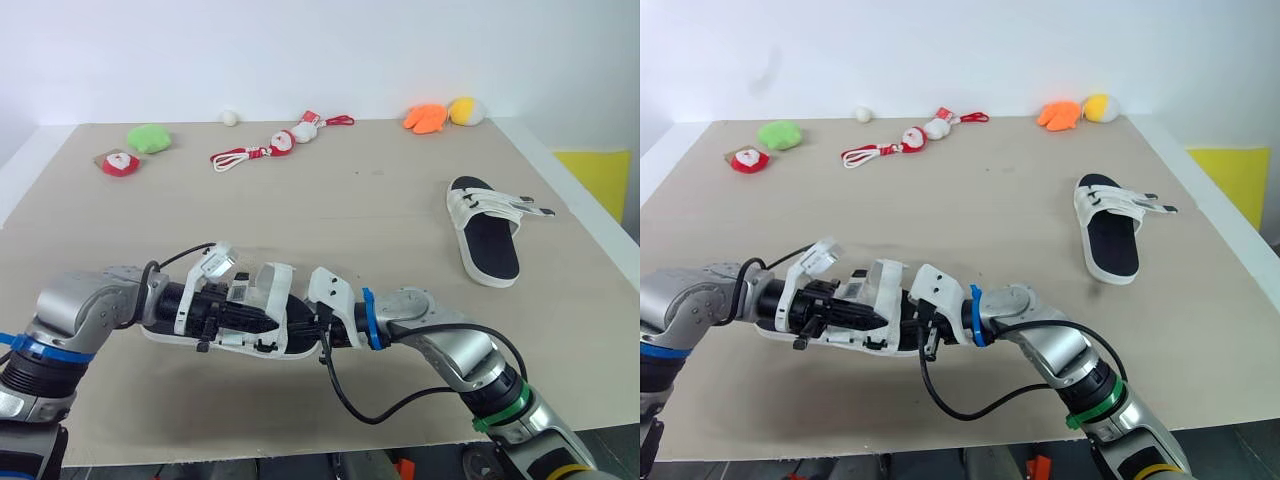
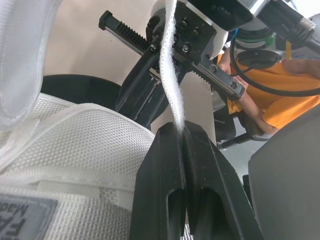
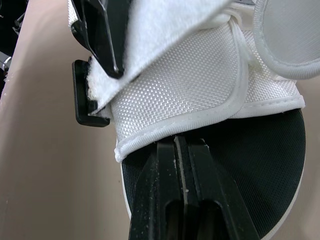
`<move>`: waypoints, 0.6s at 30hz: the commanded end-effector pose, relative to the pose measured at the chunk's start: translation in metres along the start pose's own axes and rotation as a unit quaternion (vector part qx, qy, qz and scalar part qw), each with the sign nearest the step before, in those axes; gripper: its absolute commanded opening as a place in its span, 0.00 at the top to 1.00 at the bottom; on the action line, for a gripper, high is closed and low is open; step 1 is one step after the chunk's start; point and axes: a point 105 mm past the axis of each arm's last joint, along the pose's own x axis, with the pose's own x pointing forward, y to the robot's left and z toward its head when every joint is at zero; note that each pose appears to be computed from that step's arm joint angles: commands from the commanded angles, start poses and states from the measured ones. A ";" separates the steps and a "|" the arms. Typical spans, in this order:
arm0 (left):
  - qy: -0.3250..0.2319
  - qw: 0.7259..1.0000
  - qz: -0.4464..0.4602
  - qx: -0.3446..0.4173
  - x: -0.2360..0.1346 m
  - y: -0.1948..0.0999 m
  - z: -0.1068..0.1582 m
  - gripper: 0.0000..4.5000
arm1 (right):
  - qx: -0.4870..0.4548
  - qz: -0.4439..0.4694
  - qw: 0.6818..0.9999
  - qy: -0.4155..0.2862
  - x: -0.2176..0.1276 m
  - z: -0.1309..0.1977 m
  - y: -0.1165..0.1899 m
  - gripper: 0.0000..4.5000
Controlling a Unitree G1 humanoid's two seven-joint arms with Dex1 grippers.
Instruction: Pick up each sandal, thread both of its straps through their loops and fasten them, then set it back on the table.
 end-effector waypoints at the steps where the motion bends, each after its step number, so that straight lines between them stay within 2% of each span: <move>1: 0.006 1.000 -0.010 0.008 0.005 -0.004 -0.003 0.99 | 0.010 -0.022 0.999 0.027 -0.001 -0.012 -0.009 1.00; 6: 0.028 0.999 -0.007 0.020 0.005 -0.005 -0.015 0.99 | 0.010 -0.022 0.999 0.026 -0.001 -0.011 -0.009 1.00; 18: 0.051 0.996 0.002 0.076 0.004 -0.003 -0.022 0.99 | 0.010 -0.020 0.999 0.024 -0.001 -0.010 -0.010 1.00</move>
